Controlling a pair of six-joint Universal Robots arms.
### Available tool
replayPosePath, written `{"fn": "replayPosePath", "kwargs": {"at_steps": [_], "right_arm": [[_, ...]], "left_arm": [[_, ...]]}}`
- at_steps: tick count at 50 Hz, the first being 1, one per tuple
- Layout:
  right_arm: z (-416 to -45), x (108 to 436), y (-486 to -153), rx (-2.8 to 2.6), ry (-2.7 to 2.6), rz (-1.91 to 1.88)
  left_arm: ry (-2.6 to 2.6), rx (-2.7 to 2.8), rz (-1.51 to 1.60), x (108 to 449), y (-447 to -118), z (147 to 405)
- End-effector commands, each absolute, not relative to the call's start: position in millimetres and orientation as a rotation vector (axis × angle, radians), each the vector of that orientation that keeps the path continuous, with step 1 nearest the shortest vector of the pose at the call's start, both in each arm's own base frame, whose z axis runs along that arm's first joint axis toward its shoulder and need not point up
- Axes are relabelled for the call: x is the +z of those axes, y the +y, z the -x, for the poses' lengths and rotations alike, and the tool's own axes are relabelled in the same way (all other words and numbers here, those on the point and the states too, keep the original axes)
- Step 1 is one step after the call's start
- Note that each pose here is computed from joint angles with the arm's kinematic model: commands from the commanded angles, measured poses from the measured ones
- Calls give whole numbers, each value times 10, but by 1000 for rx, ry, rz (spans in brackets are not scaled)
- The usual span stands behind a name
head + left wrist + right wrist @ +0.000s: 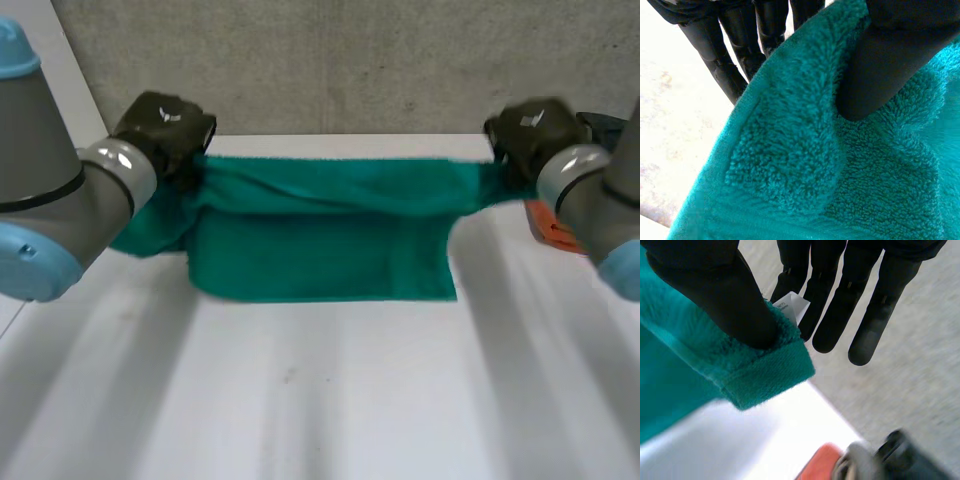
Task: Fold the laundry.
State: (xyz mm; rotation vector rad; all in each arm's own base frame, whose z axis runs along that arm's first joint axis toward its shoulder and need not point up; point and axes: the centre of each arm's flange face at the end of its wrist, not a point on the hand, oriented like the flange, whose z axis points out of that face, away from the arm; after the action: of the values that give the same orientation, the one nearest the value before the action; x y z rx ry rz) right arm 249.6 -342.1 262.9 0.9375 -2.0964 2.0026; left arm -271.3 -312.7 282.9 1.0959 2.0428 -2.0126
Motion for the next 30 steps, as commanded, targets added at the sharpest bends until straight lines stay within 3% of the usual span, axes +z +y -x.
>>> {"fn": "replayPosePath", "kwargs": {"at_steps": [1, 6, 9, 13, 14, 17, 22, 27, 30], "right_arm": [[-2660, 1993, -3479, 1813, -2162, -1097], [-2840, 1794, -3634, 1824, -2129, -1077], [-2911, 1885, -3799, 1917, -2047, -1003], [-3011, 2255, -4115, 2154, -1827, -790], [-3034, 2463, -4222, 2256, -1722, -694], [-3087, 2882, -4319, 2445, -1524, -550], [-3082, 3318, -4326, 2629, -1346, -417], [-3054, 3373, -4328, 2663, -1314, -440], [-2989, 3180, -4327, 2594, -1417, -505]], "left_arm": [[2097, -1742, -1226, 2206, -3313, 2648], [2095, -1709, -1237, 1878, -3643, 2759], [2029, -1795, -1184, 2004, -3818, 2825], [1844, -2028, -1056, 2471, -4037, 2947], [1730, -2150, -978, 2734, -4105, 2989], [1517, -2353, -787, 3263, -4156, 2983], [1319, -2533, -605, 3723, -4088, 2926], [1360, -2522, -591, 3583, -4084, 2823], [1480, -2446, -651, 3254, -4086, 2773]]}}
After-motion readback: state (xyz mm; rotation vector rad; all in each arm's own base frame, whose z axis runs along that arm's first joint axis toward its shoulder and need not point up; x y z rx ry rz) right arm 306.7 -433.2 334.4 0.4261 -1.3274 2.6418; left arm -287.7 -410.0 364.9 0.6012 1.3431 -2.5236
